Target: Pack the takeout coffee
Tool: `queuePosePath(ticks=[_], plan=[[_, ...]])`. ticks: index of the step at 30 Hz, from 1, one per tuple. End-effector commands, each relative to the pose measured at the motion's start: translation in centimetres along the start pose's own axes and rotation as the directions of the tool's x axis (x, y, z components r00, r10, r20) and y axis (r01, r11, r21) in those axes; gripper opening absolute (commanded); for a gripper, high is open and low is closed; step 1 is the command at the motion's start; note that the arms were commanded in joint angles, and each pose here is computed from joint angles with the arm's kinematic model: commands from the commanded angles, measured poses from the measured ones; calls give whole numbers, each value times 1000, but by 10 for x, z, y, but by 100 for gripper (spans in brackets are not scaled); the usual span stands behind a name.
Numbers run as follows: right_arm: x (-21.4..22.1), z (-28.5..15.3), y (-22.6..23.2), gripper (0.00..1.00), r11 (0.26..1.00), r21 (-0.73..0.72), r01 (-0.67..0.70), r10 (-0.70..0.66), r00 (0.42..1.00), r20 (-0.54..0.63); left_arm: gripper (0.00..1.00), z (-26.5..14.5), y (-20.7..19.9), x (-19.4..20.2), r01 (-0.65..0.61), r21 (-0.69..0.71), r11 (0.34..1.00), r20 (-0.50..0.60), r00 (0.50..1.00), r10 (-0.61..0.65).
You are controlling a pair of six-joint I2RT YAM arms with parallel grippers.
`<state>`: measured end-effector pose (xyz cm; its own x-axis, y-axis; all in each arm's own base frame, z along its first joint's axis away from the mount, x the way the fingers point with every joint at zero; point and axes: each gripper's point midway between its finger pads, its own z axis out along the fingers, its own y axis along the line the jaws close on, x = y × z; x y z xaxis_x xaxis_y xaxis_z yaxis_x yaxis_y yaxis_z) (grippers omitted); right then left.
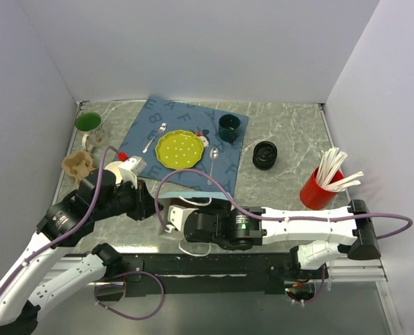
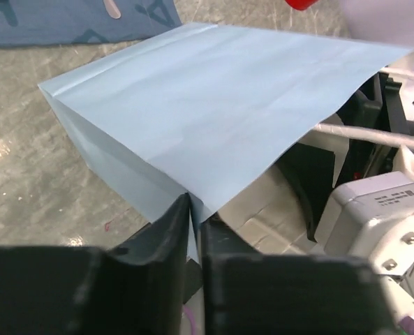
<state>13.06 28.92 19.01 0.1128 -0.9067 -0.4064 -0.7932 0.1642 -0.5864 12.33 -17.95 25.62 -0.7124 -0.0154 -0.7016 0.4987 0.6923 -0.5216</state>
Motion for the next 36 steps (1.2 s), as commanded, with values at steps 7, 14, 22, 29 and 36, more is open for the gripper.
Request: queuePosePath(ticks=[7,14,22,29,36], plan=[[-5,-29,-19,31,1000,17,2,-4,991,132,1,-11,-25,1,-154,171,973,61,988,145],[5,-34,-15,30,996,-10,90,-88,990,111,10,-7,-20,-5,-227,144,963,68,973,220],[3,-27,2,28,998,-36,52,-48,994,96,36,-16,-15,-11,-221,91,971,90,973,213],[9,-30,11,27,998,-44,42,-38,995,88,40,-25,-29,-6,-173,162,972,90,983,160],[8,-31,13,27,999,-35,38,-35,996,83,14,-22,-36,-3,-152,206,967,69,988,141]])
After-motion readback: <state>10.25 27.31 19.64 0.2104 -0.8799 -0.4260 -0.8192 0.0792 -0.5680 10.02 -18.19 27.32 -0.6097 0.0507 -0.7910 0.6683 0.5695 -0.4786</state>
